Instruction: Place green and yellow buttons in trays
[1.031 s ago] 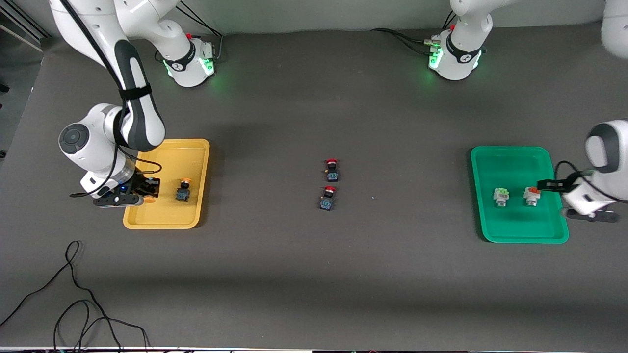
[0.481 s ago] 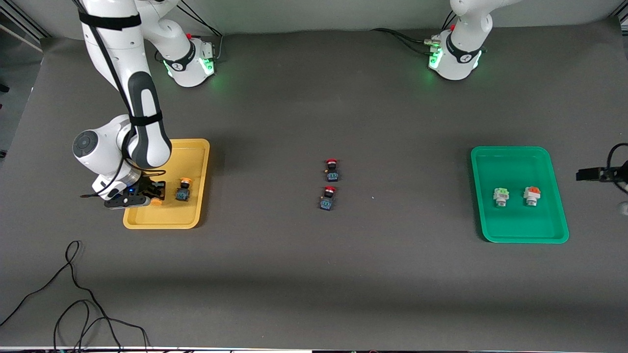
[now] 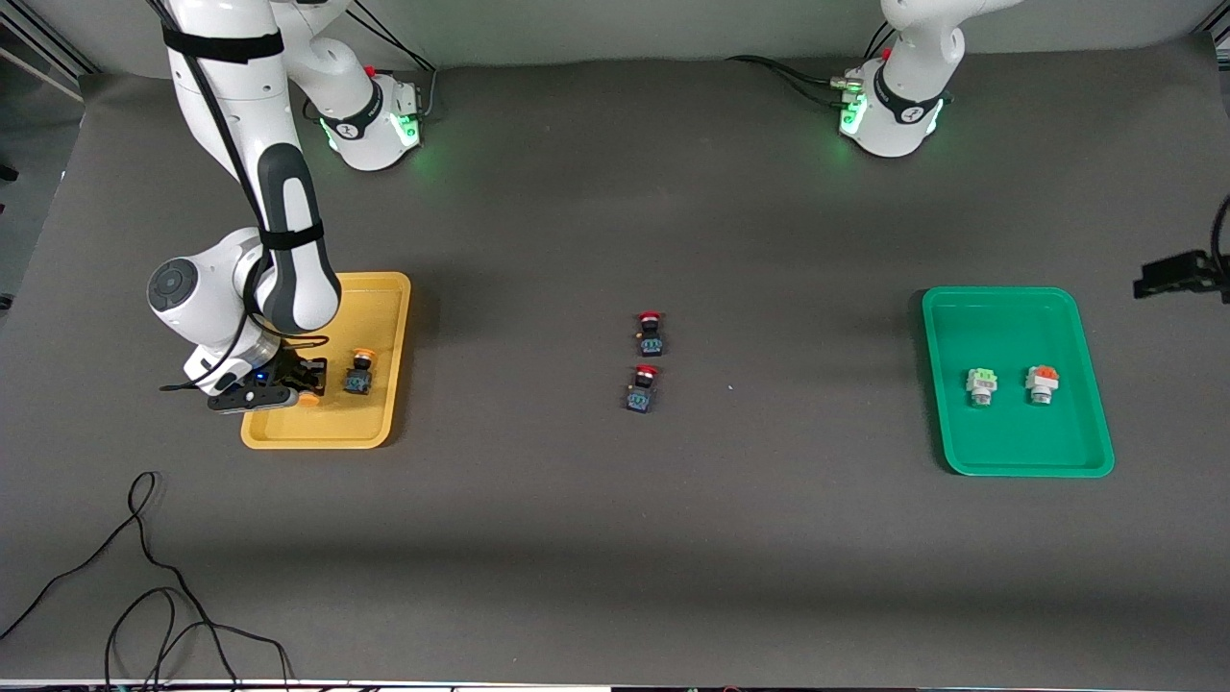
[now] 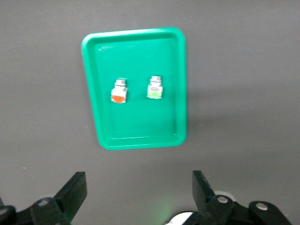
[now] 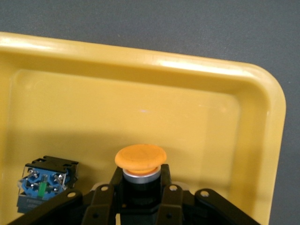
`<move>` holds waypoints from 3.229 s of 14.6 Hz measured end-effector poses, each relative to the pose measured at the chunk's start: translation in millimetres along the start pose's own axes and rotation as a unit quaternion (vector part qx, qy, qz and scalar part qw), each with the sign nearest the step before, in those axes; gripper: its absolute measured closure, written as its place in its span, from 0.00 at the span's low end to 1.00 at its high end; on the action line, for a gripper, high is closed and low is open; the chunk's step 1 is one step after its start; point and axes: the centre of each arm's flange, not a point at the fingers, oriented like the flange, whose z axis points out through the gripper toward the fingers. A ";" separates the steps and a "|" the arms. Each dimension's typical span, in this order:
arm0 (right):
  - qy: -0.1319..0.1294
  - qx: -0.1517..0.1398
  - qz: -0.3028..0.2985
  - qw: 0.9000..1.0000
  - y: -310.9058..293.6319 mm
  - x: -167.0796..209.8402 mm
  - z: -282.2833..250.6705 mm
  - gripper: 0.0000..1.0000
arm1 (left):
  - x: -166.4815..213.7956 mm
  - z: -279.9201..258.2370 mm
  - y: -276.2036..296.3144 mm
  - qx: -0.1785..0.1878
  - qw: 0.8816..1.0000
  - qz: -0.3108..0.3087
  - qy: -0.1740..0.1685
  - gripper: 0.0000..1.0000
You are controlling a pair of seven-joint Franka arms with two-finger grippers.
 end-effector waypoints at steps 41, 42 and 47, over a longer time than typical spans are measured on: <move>-0.085 0.007 0.012 0.996 3.5 86.0 -433.1 0.00 | -10.4 -34.0 108.3 -0.011 1.000 0.013 0.025 0.00; -0.089 0.007 0.015 0.996 3.2 85.3 -432.7 0.00 | -10.5 -34.4 107.2 -0.011 1.000 0.012 0.026 0.00; -0.098 0.003 0.072 0.993 -12.2 89.0 -427.9 0.00 | -10.6 -36.7 106.8 -0.011 0.999 0.012 0.029 0.00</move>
